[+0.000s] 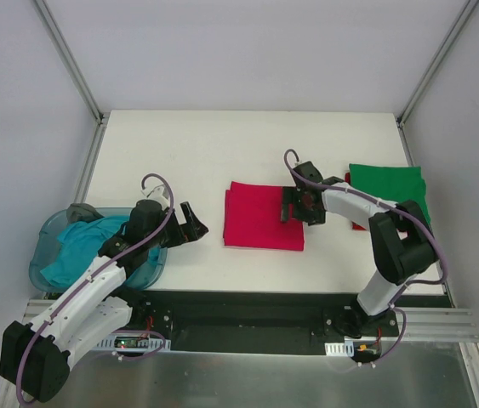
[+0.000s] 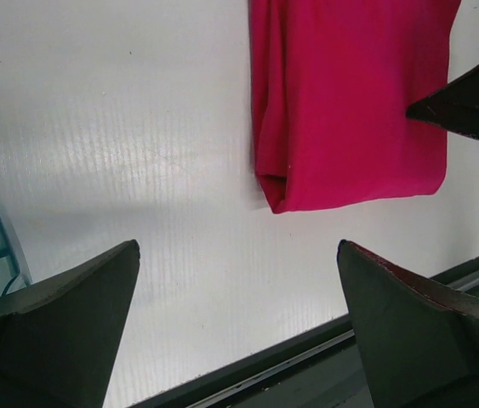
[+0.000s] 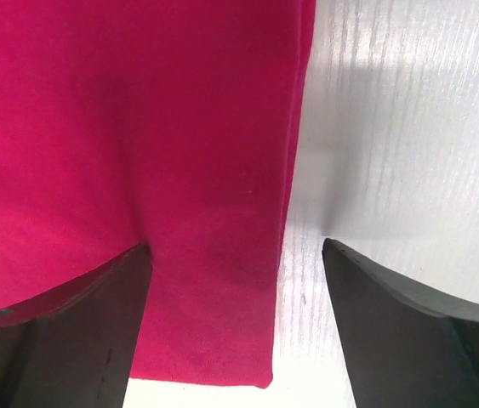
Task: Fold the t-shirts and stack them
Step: Put the neatly folded tshirt into the corner of the board with the right arm
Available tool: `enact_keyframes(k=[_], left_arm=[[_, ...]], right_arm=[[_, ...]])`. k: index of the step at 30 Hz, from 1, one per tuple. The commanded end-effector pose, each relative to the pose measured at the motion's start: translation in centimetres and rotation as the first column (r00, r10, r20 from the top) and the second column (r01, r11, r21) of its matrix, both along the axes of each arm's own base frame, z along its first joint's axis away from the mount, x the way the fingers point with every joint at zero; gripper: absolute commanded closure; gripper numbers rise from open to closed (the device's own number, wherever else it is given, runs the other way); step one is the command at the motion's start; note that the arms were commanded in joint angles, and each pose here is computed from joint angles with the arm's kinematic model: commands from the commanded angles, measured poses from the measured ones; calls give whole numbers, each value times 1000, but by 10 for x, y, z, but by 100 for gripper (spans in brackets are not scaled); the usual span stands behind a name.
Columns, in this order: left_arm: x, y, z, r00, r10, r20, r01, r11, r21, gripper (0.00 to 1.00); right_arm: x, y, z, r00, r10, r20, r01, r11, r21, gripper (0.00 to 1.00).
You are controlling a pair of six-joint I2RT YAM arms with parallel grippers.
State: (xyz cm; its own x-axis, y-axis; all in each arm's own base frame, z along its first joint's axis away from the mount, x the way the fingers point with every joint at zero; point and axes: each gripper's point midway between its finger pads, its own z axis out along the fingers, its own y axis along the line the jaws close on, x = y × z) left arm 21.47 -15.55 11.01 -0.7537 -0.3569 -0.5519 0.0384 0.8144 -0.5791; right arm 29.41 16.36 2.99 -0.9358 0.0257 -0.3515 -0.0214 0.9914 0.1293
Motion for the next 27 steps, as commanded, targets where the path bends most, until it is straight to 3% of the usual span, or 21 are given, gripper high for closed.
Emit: enact_keyframes(k=[1, 6, 12, 17, 27], left_arm=[[0, 5, -5, 1000, 6, 8, -7, 999, 34, 1], [1, 7, -6, 1000, 12, 8, -12, 999, 40, 1], [2, 8, -8, 1000, 18, 3, -18, 999, 48, 1], [2, 8, -9, 1000, 18, -4, -17, 999, 51, 1], [2, 9, -11, 1000, 22, -8, -21, 998, 63, 1]], right_arm=[[3, -3, 2, 1000, -20, 5, 21, 995, -102, 18], [-6, 2, -9, 999, -19, -28, 14, 984, -176, 20], [-17, 10, -29, 996, -43, -75, 29, 983, -180, 26], [-23, 17, -40, 995, -40, -95, 21, 982, -187, 42], [-3, -6, -19, 1000, 21, 6, -18, 937, -348, 95]])
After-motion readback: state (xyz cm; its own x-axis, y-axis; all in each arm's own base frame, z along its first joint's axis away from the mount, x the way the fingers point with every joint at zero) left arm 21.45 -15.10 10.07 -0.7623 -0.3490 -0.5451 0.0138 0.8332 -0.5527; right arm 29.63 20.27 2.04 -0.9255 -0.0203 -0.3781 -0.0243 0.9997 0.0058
